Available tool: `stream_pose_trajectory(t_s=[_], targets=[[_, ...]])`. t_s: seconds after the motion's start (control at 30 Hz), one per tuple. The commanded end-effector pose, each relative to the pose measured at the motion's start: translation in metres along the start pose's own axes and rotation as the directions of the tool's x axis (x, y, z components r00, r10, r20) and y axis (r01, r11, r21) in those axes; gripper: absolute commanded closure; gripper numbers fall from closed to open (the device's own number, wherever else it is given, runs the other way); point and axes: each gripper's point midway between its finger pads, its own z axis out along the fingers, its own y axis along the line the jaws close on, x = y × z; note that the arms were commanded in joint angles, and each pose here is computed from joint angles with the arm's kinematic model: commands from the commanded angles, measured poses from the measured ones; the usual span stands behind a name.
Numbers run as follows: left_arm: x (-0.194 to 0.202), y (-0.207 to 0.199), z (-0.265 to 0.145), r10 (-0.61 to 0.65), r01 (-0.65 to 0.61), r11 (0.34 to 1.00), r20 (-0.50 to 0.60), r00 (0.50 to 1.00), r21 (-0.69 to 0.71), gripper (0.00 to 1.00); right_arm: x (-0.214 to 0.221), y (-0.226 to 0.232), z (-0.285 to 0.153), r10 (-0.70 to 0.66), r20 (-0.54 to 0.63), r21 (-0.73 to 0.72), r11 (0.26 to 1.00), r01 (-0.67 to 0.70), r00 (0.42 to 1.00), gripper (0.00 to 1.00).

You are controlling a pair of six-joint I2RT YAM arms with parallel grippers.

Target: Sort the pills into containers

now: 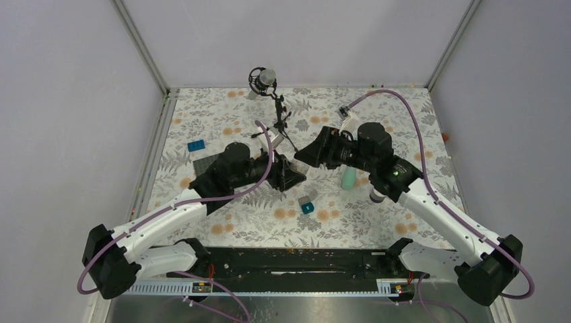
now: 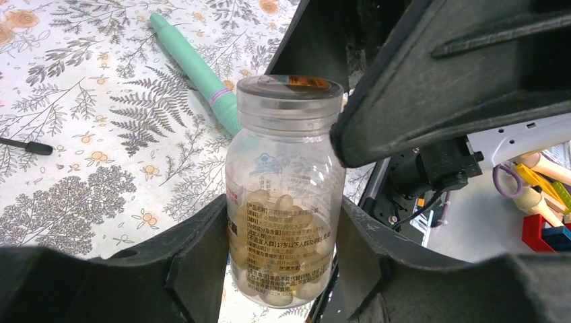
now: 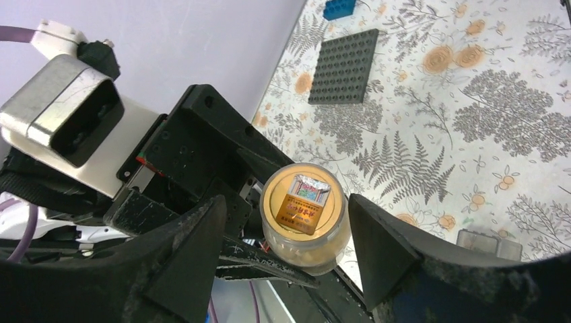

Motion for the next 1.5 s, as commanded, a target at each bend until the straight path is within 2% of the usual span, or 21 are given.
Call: stream_pose_trajectory(t_s=[0.0, 0.07, 0.17, 0.27, 0.33, 0.37, 0.53, 0.67, 0.8, 0.93, 1.0, 1.07, 1.1, 1.13, 1.2, 1.23, 1.27, 1.3, 1.33, 1.47], targets=[[-0.035, -0.003, 0.0, 0.016, -0.014, 1.0, 0.096, 0.995, -0.02, 1.0, -0.007, -0.001, 0.005, -0.023, -0.023, 0.067, 0.997, 0.024, 0.999, 0.25], [-0.035, -0.003, 0.001, 0.016, -0.015, 1.0, 0.092, 0.996, -0.018, 1.0, -0.007, -0.001, 0.008, -0.024, -0.027, 0.065, 0.998, 0.025, 0.999, 0.3], [-0.033, -0.002, 0.002, 0.015, -0.013, 1.0, 0.086, 0.996, -0.019, 1.0, -0.009, 0.001, 0.01, -0.02, -0.022, 0.058, 0.998, 0.021, 1.0, 0.47], [-0.032, -0.001, 0.002, 0.013, -0.011, 1.0, 0.084, 0.996, -0.02, 1.0, -0.01, 0.005, 0.011, -0.019, -0.018, 0.034, 0.999, 0.02, 1.0, 0.72], [-0.032, -0.003, 0.002, 0.011, -0.01, 1.0, 0.08, 0.997, -0.011, 1.0, -0.011, 0.01, 0.009, -0.035, -0.007, 0.001, 0.999, 0.035, 0.999, 0.97], [-0.031, -0.003, 0.002, 0.004, -0.004, 1.0, 0.077, 0.997, -0.006, 1.0, -0.011, 0.012, 0.008, -0.05, 0.001, -0.016, 0.999, 0.05, 0.999, 1.0], [-0.012, -0.015, 0.009, -0.074, 0.077, 0.992, -0.025, 0.997, 0.1, 1.0, -0.01, 0.017, -0.013, -0.272, 0.029, -0.154, 0.95, 0.273, 0.962, 1.0], [-0.002, -0.035, 0.006, -0.089, 0.103, 0.967, -0.068, 0.994, 0.234, 1.0, 0.008, 0.019, -0.03, -0.394, -0.013, -0.331, 0.869, 0.367, 0.919, 1.0], [-0.002, -0.06, -0.005, -0.063, 0.089, 0.914, -0.078, 0.995, 0.396, 1.0, 0.038, 0.039, -0.053, -0.492, -0.04, -0.546, 0.74, 0.393, 0.87, 1.0], [0.0, -0.087, -0.021, -0.017, 0.068, 0.826, -0.097, 0.995, 0.559, 1.0, 0.06, 0.059, -0.083, -0.563, -0.015, -0.707, 0.591, 0.389, 0.827, 1.0], [-0.001, -0.096, -0.027, -0.008, 0.069, 0.791, -0.103, 0.995, 0.608, 1.0, 0.063, 0.061, -0.09, -0.57, 0.002, -0.709, 0.579, 0.403, 0.822, 1.0], [-0.006, -0.097, -0.03, 0.004, 0.04, 0.794, -0.071, 0.997, 0.606, 1.0, 0.054, 0.057, -0.083, -0.561, 0.026, -0.643, 0.624, 0.444, 0.827, 1.0], [-0.007, -0.094, -0.029, 0.01, 0.025, 0.813, -0.057, 0.998, 0.582, 1.0, 0.046, 0.053, -0.077, -0.541, 0.025, -0.589, 0.672, 0.45, 0.841, 1.0], [-0.009, -0.089, -0.026, 0.018, 0.012, 0.836, -0.049, 0.999, 0.549, 1.0, 0.029, 0.043, -0.065, -0.507, 0.037, -0.468, 0.752, 0.463, 0.861, 0.89], [-0.01, -0.076, -0.02, 0.02, 0.008, 0.885, -0.055, 0.998, 0.466, 1.0, 0.009, 0.027, -0.052, -0.441, 0.023, -0.318, 0.848, 0.425, 0.897, 0.45], [-0.01, -0.07, -0.016, 0.021, 0.004, 0.904, -0.055, 0.998, 0.428, 1.0, 0.003, 0.019, -0.047, -0.402, 0.007, -0.251, 0.886, 0.391, 0.916, 0.32], [-0.011, -0.063, -0.014, 0.021, 0.002, 0.923, -0.054, 0.998, 0.385, 1.0, -0.003, 0.015, -0.043, -0.375, 0.003, -0.205, 0.907, 0.368, 0.927, 0.23], [-0.013, -0.056, -0.011, 0.021, -0.003, 0.939, -0.05, 0.999, 0.345, 1.0, -0.009, 0.012, -0.039, -0.35, 0.012, -0.163, 0.923, 0.347, 0.937, 0.16], [-0.014, -0.05, -0.008, 0.022, -0.007, 0.951, -0.047, 0.999, 0.308, 1.0, -0.013, 0.009, -0.036, -0.33, 0.026, -0.127, 0.935, 0.331, 0.944, 0.14], [-0.017, -0.027, -0.003, 0.026, -0.019, 0.985, -0.038, 0.999, 0.173, 1.0, -0.019, 0.005, -0.026, -0.275, 0.047, 0.002, 0.962, 0.275, 0.96, 0.12]])
